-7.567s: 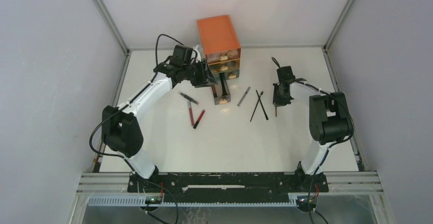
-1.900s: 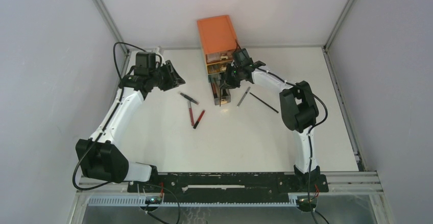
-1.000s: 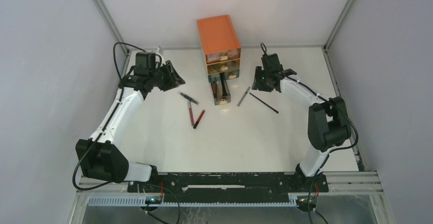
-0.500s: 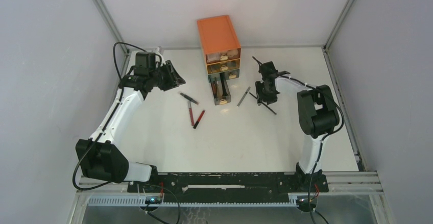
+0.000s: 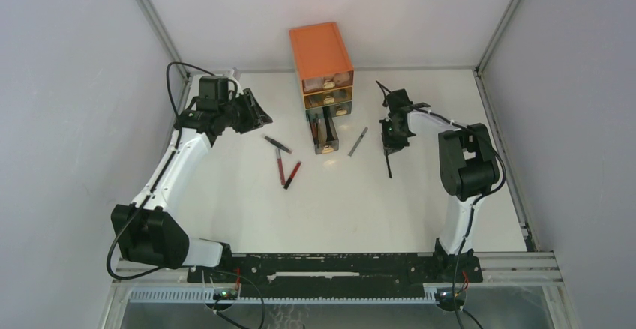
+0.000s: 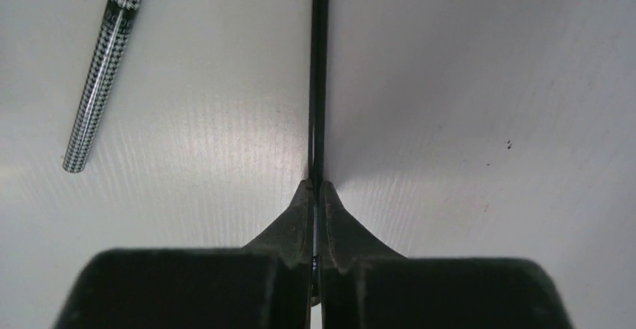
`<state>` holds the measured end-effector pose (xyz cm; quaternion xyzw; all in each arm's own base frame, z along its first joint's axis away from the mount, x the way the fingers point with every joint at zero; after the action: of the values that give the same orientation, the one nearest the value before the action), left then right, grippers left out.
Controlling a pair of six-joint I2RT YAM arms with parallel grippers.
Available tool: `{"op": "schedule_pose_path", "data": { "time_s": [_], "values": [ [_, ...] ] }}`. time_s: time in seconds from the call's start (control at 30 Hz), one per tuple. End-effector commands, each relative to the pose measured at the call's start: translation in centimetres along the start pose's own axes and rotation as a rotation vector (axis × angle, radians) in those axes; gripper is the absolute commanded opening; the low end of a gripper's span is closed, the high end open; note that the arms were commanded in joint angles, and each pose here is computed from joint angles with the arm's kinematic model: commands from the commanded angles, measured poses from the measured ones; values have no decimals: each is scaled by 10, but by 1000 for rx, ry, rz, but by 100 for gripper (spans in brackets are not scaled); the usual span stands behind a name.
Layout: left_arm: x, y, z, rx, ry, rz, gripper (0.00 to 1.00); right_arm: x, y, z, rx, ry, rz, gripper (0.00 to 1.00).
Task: Organize the makeup
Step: Pick up the makeup brush from the center of the board.
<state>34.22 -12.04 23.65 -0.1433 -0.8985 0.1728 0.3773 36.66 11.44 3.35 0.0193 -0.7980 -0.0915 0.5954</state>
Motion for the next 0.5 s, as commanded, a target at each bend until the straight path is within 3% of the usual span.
{"op": "schedule_pose_path", "data": {
  "time_s": [0.0,0.47],
  "values": [
    [5,-1,-4,-29,-36,21,42,9,9,7,-35,14,-44,0],
    [6,-2,-7,-31,-43,18,42,86,94,-12,-46,-95,-433,0]
  ]
}}
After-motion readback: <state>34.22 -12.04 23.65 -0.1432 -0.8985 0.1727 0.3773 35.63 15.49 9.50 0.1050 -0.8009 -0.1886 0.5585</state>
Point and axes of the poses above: each gripper's point midway between its finger pads, its own x axis back along the fingers, its own y axis along the line the jaws close on, z = x × y, the point moved 2 cm from there along x, back along the fingers, and after that the axes turned 10 degrees about -x, right-handed, at the moved point
